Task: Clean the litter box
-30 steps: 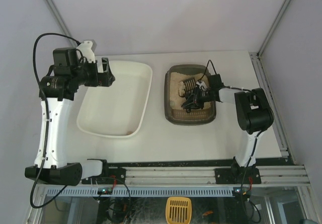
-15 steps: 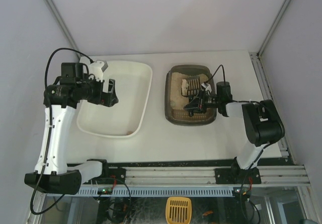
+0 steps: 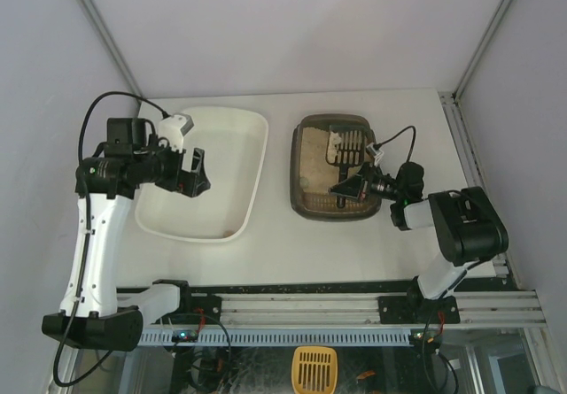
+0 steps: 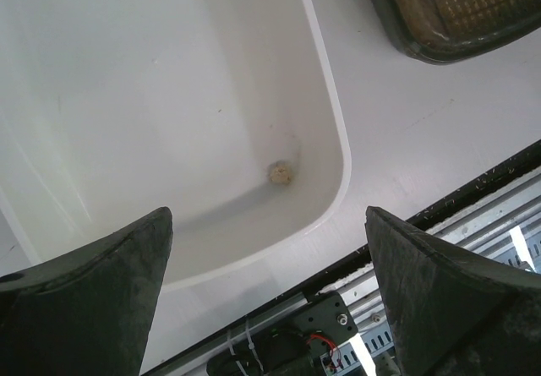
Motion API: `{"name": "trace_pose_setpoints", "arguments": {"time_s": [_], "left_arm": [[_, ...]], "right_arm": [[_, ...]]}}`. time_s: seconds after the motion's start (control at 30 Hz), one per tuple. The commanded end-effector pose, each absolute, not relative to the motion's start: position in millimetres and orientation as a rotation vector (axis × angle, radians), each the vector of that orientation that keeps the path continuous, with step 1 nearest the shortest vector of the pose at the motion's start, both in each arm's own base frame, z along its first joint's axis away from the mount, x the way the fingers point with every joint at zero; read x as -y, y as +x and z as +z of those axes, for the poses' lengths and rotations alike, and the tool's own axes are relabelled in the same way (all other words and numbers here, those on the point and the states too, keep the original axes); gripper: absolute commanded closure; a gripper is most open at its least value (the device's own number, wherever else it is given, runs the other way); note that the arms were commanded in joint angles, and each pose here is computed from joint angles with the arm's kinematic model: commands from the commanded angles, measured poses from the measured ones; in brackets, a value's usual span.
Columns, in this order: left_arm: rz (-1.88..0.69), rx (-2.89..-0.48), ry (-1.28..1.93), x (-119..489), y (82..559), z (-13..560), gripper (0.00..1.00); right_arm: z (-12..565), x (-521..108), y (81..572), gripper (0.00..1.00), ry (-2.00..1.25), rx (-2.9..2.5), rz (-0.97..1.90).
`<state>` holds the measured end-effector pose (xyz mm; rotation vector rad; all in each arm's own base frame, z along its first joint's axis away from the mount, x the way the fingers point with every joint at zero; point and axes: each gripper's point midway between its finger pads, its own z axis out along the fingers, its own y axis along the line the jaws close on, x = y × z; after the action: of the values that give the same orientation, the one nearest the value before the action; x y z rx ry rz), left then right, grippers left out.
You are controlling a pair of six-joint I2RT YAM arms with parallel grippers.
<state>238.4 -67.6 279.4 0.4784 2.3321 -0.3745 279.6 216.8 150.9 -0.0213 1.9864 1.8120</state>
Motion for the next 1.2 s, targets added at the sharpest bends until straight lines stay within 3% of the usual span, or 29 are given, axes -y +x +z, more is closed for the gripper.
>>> {"name": "trace_pose_setpoints", "arguments": {"time_s": [0.0, 0.33, 0.5, 0.63, 0.77, 0.9, 1.03, 1.17], "left_arm": [[-0.391, -2.308, 0.508, 70, 238, 279, 0.01], [-0.42, -2.316, 0.523, 73, 236, 274, 0.01], [-0.453, -2.313, 0.539, 78, 234, 274, 0.01], [-0.452, -2.323, 0.534, 77, 235, 272, 0.02], [-0.474, -2.321, 0.538, 80, 233, 271, 0.02], [-0.482, -2.329, 0.539, 80, 233, 269, 0.03], [-0.506, -2.328, 0.542, 83, 232, 267, 0.03], [-0.524, -2.338, 0.543, 85, 230, 264, 0.03]], "right_arm": [[162, -214, 285, 1.0, -0.072, -1.85, 1.85], [149, -232, 290, 1.0, -0.011, -1.929, 1.979], [147, -211, 306, 1.0, 0.117, -1.899, 1.931], [148, -237, 289, 1.0, 0.027, -1.964, 2.0], [138, -205, 315, 1.0, 0.218, -1.916, 1.933], [127, -239, 292, 1.0, 0.066, -2.024, 1.985], [132, -214, 311, 1.0, 0.192, -1.937, 1.955], [135, -244, 293, 1.0, 0.014, -2.028, 1.955]]}}
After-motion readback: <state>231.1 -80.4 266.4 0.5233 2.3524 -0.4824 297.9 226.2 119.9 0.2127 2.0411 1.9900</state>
